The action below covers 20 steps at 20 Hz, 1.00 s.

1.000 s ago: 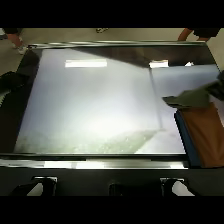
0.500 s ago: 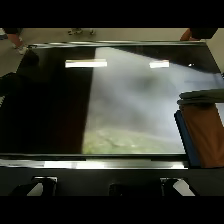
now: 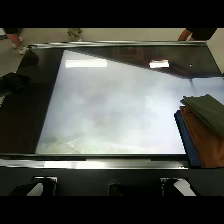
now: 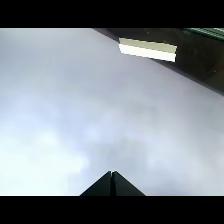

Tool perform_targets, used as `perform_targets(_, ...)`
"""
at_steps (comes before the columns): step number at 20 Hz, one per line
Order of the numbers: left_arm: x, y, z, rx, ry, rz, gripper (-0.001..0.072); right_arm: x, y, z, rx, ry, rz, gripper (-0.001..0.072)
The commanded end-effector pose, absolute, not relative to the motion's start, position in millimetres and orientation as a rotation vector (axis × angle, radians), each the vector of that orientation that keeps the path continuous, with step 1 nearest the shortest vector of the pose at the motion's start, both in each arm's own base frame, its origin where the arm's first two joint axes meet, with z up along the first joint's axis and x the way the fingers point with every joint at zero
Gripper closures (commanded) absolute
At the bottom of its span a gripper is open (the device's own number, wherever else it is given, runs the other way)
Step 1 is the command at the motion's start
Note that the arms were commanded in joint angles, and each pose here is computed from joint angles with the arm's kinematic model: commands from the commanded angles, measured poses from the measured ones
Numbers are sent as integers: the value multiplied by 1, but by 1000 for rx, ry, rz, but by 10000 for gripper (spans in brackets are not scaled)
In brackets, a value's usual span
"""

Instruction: Fold the shirts.

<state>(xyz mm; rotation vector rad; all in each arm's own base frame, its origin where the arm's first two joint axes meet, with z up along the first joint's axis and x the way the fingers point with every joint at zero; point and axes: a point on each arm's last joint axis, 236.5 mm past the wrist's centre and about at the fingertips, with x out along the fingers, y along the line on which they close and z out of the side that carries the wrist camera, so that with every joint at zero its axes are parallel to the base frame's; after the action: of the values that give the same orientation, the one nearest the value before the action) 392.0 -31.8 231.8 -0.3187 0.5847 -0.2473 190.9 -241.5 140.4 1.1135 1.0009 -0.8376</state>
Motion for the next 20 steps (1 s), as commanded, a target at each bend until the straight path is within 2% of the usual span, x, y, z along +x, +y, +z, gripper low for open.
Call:
perform_targets(1, 392, -32, 232, -319, 583, -247, 672, 153, -229, 85, 1123, 1172, -922, 670)
perform_targets(5, 392, -32, 232, -320, 584, -247, 671, 121, -225, 26, 1096, 1263, -1021, 669)
perform_targets(10, 392, -34, 232, -322, 584, -252, 671, 124, -225, -2, 1109, 1239, -1027, 668)
perform_targets(15, 392, -38, 232, -319, 585, -261, 671, 133, -212, 3, 1170, 1242, -976, 670)
perform_targets(18, 392, -40, 232, -318, 586, -265, 671, 150, -216, 28, 1192, 1179, -937, 669)
perform_targets(20, 392, -40, 232, -318, 586, -265, 671, 138, -198, 28, 1228, 1266, -930, 668)
